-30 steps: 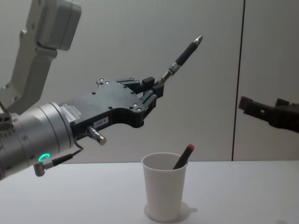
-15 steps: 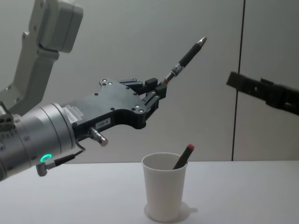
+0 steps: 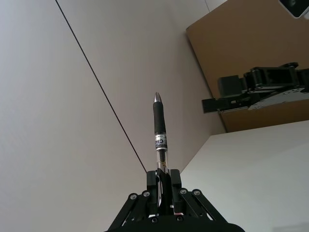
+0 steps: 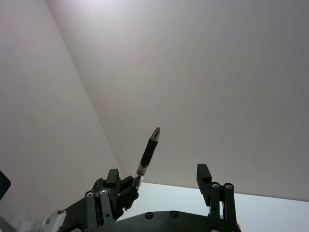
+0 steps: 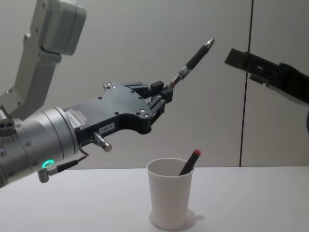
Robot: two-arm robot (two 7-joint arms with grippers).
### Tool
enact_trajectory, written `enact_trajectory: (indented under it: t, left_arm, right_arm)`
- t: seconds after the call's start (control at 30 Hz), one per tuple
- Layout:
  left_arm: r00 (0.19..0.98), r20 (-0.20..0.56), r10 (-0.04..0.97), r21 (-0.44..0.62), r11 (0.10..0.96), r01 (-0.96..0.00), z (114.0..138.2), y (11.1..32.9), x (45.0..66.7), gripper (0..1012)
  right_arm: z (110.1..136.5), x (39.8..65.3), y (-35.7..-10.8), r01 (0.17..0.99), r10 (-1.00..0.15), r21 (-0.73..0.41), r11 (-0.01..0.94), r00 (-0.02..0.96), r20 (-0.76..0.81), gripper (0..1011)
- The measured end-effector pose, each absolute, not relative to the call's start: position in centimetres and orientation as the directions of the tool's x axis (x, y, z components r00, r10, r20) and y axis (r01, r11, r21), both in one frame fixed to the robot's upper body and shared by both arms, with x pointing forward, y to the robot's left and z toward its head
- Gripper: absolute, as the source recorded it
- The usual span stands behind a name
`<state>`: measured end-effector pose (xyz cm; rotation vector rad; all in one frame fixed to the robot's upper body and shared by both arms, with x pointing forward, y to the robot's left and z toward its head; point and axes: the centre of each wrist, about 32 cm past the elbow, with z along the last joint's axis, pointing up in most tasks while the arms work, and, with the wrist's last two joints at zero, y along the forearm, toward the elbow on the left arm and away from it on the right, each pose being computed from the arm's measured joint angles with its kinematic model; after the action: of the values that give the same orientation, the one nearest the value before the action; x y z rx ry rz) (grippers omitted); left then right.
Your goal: Place the pen into the pen holder.
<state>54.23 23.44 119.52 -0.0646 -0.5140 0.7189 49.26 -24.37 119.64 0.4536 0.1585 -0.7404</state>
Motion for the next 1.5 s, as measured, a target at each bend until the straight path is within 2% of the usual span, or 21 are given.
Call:
enact_trajectory:
  t: [0.6, 1.27, 1.4, 1.5]
  left_arm:
    - [0.635, 0.428, 0.642, -0.229, 0.758, -0.611, 119.5, 23.4, 54.3, 175]
    - [0.635, 0.428, 0.642, -0.229, 0.758, -0.611, 119.5, 23.4, 54.3, 175]
    - [0.635, 0.428, 0.643, -0.229, 0.757, -0.611, 119.5, 23.4, 54.3, 175]
    - [0.635, 0.428, 0.643, -0.229, 0.757, -0.611, 119.5, 23.4, 54.3, 175]
  right_arm:
    - [119.6, 51.9, -22.3, 0.655, -0.503, 0.344, 0.673, 0.745, -0.438, 1001]
    - [119.9, 53.9, -19.6, 0.628, -0.452, 0.344, 0.698, 0.759, -0.468, 1001]
    - [120.0, 54.1, -19.3, 0.626, -0.449, 0.345, 0.7, 0.761, -0.469, 954]
    - [120.0, 54.3, -19.0, 0.624, -0.447, 0.346, 0.7, 0.761, -0.47, 883]
